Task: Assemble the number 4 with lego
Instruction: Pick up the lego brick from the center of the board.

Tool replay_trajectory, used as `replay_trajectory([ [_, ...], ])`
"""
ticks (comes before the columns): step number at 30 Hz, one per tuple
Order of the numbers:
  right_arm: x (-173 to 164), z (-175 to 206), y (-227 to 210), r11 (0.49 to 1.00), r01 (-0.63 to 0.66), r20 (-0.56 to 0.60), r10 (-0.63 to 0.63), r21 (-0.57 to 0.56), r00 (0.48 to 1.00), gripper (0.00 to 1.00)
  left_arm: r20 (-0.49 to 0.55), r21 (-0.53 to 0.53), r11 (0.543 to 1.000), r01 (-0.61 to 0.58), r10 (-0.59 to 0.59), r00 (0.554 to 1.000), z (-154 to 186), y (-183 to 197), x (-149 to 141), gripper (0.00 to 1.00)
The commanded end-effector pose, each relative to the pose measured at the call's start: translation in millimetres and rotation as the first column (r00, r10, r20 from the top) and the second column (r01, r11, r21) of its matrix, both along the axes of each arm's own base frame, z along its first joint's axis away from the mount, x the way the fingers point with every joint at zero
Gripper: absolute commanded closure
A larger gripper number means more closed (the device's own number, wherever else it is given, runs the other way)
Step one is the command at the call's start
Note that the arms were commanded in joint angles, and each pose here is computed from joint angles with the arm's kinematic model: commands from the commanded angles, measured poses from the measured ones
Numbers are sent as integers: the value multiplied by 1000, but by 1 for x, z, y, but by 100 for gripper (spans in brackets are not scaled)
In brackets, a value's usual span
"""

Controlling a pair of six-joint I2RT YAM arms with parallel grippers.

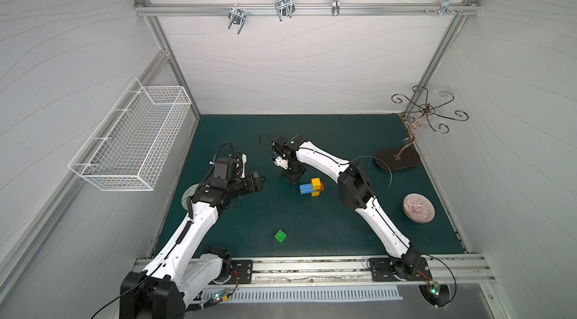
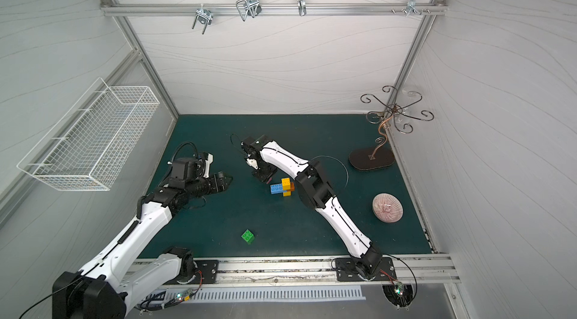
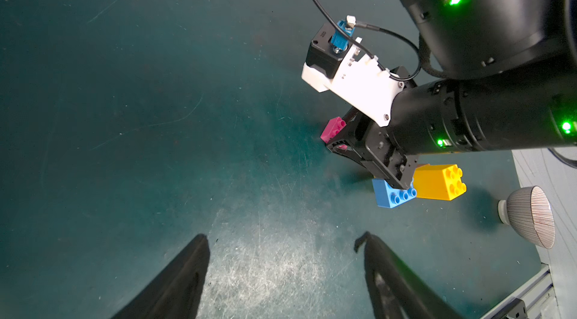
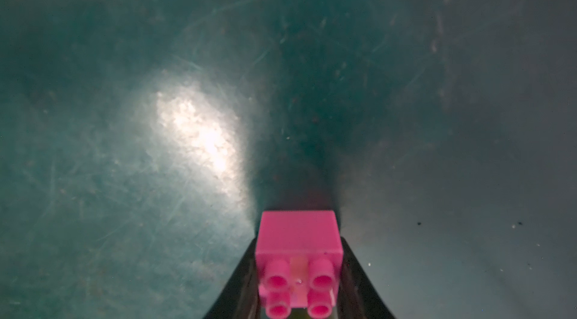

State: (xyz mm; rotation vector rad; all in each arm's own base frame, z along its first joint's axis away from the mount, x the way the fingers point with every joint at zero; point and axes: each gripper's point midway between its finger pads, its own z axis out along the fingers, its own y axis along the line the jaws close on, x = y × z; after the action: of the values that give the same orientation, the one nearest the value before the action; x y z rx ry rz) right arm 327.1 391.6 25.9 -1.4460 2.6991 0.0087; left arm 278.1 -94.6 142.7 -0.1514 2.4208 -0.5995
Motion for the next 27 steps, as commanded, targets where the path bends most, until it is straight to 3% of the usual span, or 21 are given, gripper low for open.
replay_trajectory([
  [1,3,17,2,1000,-1,44,0,10,999,67,39,-13,1000,-10,10,999,10,1,4,20],
  [6,6,31,1,1000,10,67,-11,18,998,71,37,-15,1000,-7,8,999,9,0,4,20],
  [15,13,101,-15,984,154,104,-163,88,981,76,48,-12,1000,12,-12,999,12,-2,5,20],
  [27,-16,138,-71,893,449,39,-449,24,893,79,82,6,996,86,-86,993,24,-20,14,18],
])
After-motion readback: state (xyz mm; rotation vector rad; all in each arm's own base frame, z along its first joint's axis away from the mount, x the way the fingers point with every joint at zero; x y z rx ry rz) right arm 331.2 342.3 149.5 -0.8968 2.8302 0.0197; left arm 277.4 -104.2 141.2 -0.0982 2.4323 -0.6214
